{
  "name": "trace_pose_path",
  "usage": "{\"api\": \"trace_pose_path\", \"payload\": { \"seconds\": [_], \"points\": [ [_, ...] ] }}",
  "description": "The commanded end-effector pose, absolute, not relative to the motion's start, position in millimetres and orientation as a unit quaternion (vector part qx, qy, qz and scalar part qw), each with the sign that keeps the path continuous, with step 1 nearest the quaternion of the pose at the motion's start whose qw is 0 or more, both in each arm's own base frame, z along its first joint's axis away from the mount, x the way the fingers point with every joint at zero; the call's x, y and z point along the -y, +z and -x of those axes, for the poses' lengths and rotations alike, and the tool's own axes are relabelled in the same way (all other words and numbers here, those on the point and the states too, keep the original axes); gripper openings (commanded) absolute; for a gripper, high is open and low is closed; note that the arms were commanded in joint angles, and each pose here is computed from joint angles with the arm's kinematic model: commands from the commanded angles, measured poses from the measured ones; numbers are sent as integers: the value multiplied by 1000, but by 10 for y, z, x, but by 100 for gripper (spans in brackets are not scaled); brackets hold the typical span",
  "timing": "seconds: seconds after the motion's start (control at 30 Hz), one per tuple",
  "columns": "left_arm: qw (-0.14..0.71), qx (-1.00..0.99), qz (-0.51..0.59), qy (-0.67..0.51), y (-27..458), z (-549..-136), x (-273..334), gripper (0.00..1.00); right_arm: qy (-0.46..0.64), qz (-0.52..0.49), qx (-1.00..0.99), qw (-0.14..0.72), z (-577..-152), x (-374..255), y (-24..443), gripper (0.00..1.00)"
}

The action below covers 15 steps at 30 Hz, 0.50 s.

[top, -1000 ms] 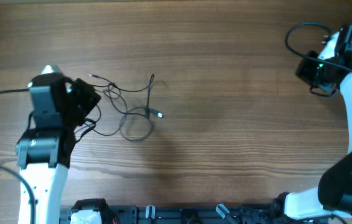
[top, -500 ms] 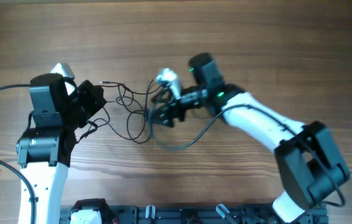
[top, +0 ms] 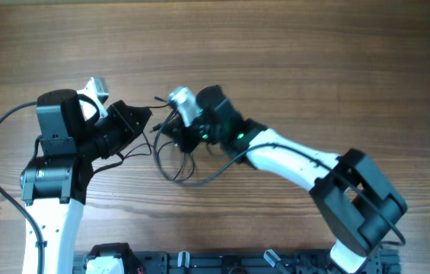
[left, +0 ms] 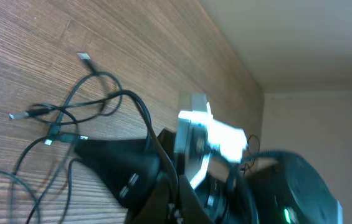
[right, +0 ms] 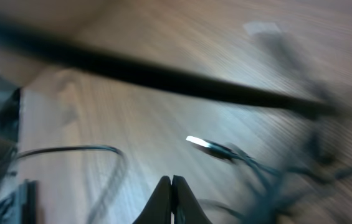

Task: Untangle cables

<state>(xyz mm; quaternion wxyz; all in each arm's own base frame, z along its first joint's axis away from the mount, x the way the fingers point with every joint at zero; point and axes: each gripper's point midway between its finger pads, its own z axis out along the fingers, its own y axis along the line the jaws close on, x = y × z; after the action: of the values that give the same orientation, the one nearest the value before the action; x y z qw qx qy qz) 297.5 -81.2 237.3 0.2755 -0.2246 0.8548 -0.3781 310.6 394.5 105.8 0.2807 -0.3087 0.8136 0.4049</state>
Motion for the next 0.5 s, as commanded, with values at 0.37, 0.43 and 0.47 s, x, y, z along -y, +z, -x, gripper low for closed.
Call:
{"api": "trace_pose_path", "payload": {
  "seconds": [0.37, 0.43, 0.47],
  "points": [
    [323, -824, 463, -41, 1870, -2809, -678, 4, 196, -34, -853, 483, -4323, 37, 2354, 4],
    [309, -800, 513, -32, 1791, -2763, -864, 4, 172, -111, -847, 492, -4278, 526, 2387, 4],
    [299, -784, 543, -31, 1739, -2739, -946, 4, 172, -128, -845, 490, -4247, 653, 2378, 4]
  ]
}}
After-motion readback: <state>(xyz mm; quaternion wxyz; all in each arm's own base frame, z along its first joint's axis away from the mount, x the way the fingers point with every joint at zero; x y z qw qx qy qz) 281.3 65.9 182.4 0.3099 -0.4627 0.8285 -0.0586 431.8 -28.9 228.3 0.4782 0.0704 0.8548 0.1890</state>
